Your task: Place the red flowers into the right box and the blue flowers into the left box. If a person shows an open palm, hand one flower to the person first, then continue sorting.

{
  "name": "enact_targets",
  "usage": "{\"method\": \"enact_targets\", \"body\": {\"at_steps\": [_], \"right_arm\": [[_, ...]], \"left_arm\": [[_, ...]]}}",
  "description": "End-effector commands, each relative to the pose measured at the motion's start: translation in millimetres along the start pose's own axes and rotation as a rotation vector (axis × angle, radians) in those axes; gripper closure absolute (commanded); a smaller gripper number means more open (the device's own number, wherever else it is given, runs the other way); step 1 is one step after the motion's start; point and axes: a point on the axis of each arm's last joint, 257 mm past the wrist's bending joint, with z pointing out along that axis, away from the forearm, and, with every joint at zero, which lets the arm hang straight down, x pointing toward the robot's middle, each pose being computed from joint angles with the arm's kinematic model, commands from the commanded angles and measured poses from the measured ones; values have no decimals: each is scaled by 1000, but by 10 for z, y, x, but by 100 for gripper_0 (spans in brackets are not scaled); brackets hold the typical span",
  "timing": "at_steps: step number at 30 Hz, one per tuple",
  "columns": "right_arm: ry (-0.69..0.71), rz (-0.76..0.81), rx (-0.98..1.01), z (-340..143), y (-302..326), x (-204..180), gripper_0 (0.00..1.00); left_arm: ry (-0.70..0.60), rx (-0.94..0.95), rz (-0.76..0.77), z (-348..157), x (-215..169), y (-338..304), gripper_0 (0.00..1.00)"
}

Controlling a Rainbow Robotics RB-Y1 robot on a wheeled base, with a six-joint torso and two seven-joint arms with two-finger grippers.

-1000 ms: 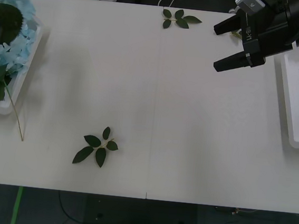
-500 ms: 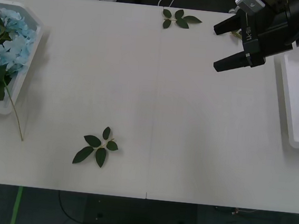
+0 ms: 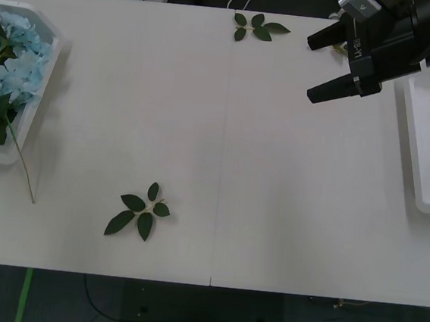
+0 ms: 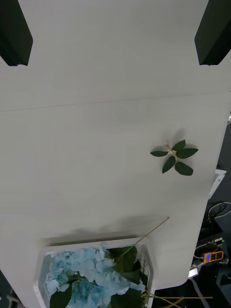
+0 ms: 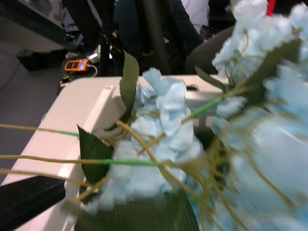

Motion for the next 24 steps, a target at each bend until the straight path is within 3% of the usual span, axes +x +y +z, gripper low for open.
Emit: {"method": "enact_targets", "body": {"at_steps": [1,15,24], "right_arm": [[7,-69,36,-160,-100,-212,0],[7,-69,36,-160,-100,-212,0],[7,-69,36,-160,-100,-212,0]], "left_arm": [[-135,65,30,-315,-118,56,0],[-442,710,-22,-1264,43,-1432,0],[-619,979,149,-1925,242,-2533,0]]}}
